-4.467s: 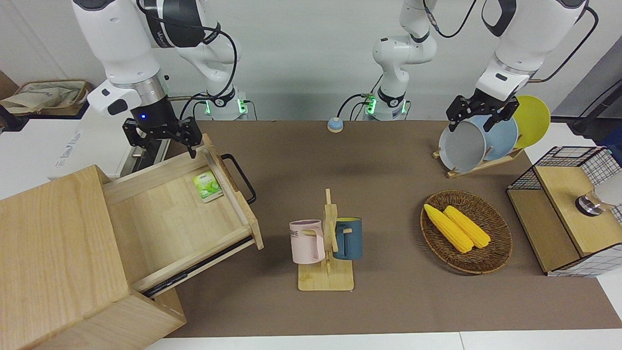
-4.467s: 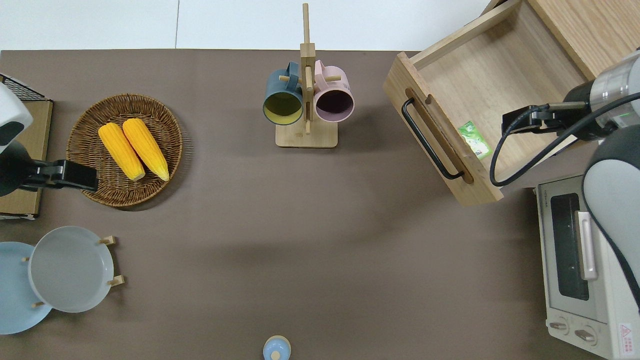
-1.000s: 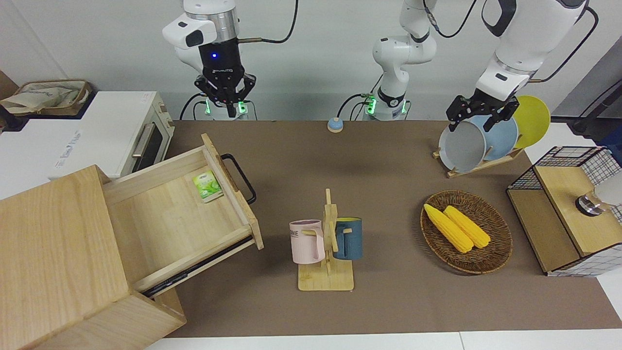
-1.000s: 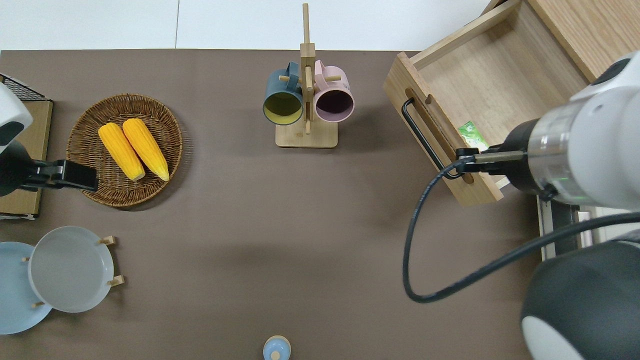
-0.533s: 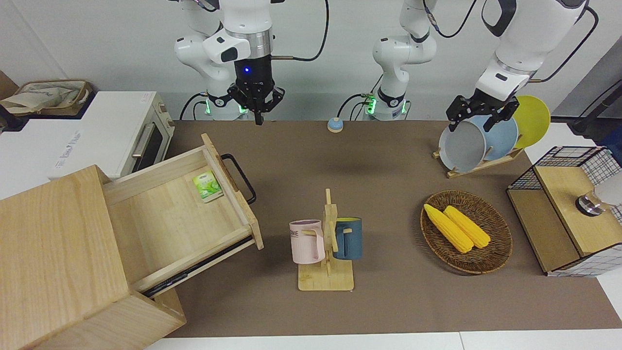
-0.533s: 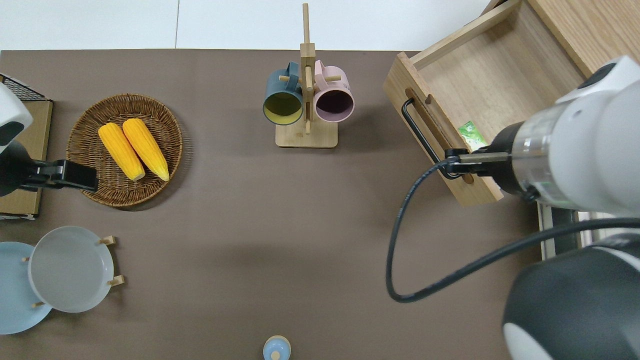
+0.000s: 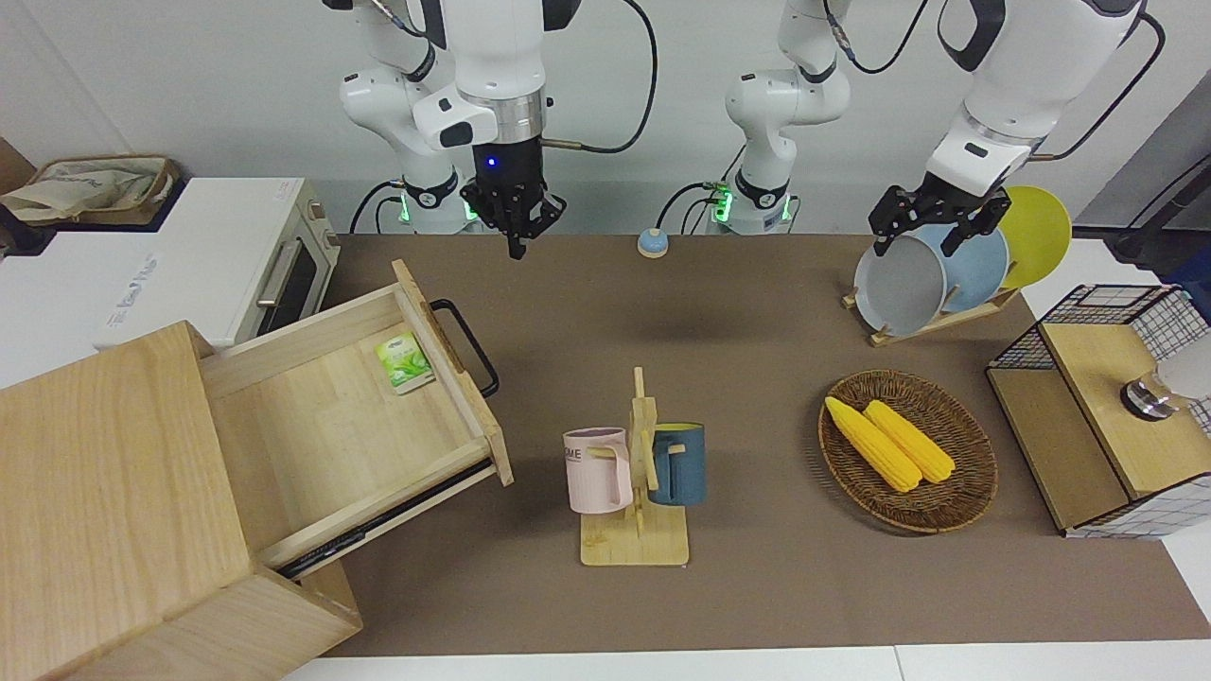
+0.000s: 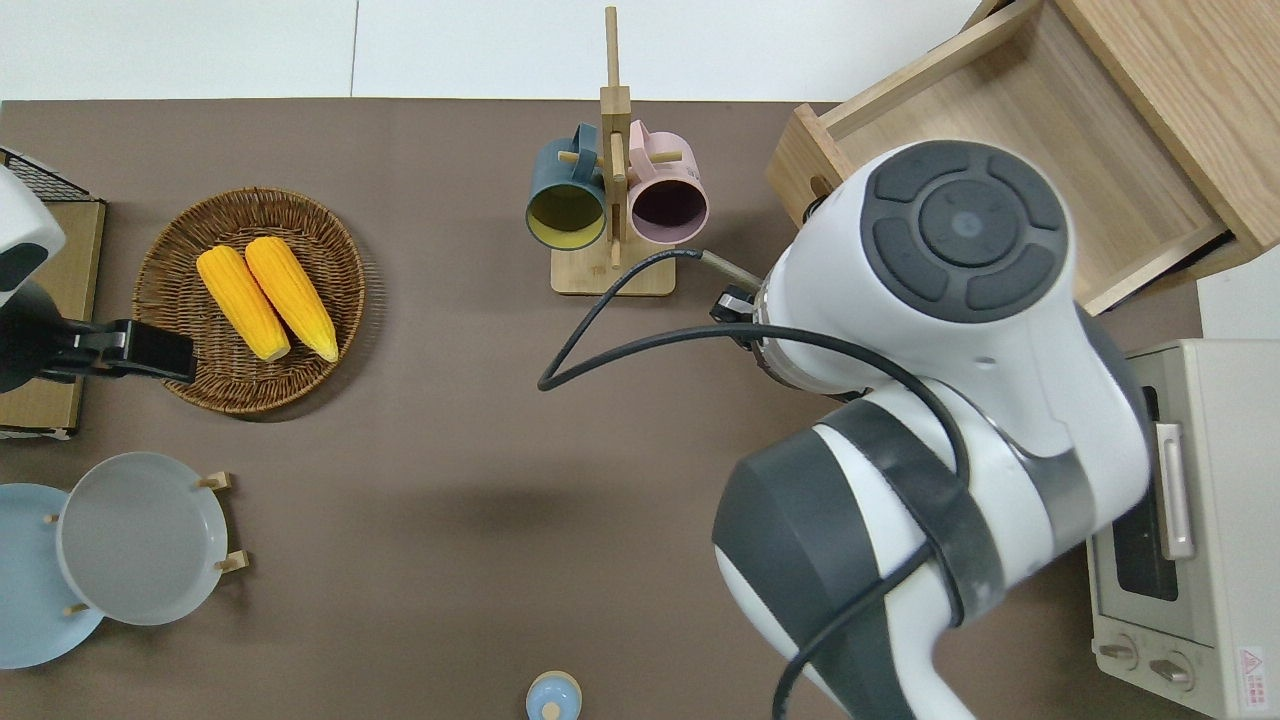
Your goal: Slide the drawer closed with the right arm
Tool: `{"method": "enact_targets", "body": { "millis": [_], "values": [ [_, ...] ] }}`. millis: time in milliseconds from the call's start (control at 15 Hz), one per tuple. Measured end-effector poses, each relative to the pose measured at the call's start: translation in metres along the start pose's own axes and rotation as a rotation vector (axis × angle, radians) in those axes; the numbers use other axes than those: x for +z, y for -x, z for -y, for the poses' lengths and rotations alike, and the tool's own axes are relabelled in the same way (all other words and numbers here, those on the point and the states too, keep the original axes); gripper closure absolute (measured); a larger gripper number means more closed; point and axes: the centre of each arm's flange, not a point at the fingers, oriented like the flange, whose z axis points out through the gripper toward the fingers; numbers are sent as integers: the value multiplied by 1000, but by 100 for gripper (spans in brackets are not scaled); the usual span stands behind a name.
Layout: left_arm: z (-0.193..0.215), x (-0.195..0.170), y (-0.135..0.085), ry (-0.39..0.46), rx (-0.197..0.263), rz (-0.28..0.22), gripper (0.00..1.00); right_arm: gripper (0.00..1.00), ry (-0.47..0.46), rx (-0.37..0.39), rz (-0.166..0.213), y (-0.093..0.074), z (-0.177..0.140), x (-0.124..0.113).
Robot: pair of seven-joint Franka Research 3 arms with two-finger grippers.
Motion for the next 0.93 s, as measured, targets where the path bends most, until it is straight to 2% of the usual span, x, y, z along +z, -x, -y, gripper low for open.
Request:
{"method": "enact_targets", "body": {
  "millis": [200, 467, 667, 933],
  "values": [
    [0, 0, 0, 0, 0, 0, 0, 99, 7, 117, 10, -9, 8, 28],
    [0, 0, 0, 0, 0, 0, 0, 99, 29, 242, 19, -24, 7, 52],
    [0, 0, 0, 0, 0, 0, 0, 99, 49, 311, 25, -37, 4, 70],
    [0, 0, 0, 0, 0, 0, 0, 99, 51, 347, 24, -49, 7, 90]
  ]
}}
